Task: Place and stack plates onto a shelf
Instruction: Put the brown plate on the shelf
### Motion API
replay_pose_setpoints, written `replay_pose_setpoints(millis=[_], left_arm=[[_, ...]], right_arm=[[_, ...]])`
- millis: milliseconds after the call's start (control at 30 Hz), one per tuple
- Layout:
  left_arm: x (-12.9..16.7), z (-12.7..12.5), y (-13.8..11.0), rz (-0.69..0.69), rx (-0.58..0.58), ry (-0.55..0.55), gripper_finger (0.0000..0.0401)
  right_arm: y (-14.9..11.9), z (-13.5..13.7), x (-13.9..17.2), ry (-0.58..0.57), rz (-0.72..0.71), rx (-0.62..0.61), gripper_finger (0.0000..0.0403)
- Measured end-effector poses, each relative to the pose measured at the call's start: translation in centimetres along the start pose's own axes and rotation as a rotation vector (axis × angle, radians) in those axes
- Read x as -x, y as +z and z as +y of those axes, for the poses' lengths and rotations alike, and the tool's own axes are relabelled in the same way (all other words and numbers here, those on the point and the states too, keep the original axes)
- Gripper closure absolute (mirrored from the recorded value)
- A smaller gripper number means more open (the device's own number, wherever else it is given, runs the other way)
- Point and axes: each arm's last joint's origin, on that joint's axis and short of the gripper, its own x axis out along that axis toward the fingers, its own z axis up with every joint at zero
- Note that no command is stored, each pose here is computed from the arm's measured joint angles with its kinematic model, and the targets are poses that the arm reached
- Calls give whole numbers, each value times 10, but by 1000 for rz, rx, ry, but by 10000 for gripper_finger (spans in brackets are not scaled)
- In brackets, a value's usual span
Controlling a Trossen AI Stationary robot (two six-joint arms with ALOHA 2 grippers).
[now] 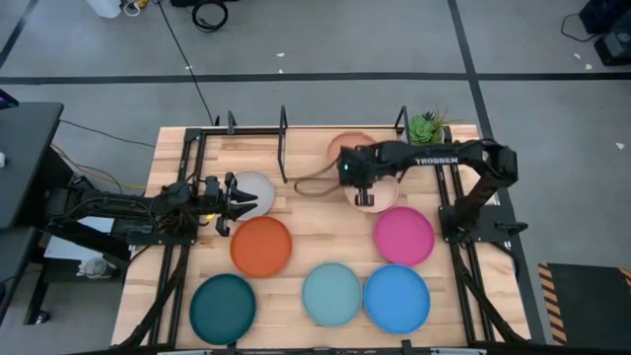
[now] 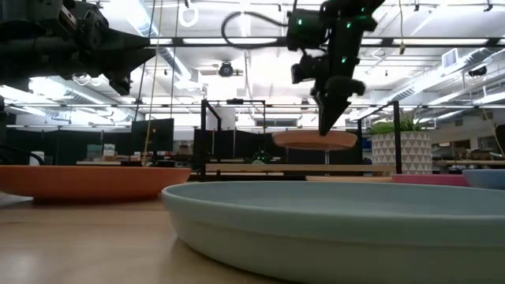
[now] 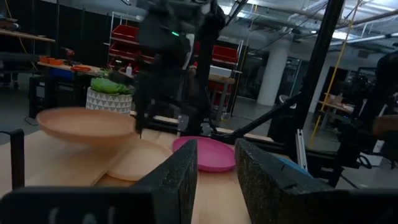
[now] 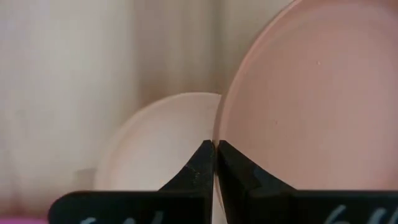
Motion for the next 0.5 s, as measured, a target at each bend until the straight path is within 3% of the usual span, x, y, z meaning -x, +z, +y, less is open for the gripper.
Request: replay_pose_setpoints(millis=[267,500], left_arm=[[0,0,-1,8,-5,2,287],[0,1,-3,34,-4,8,287]], right_arm=[[-17,-53,-9,5,28,-265,384],[-26,-62,-16,16,37,-307,384]])
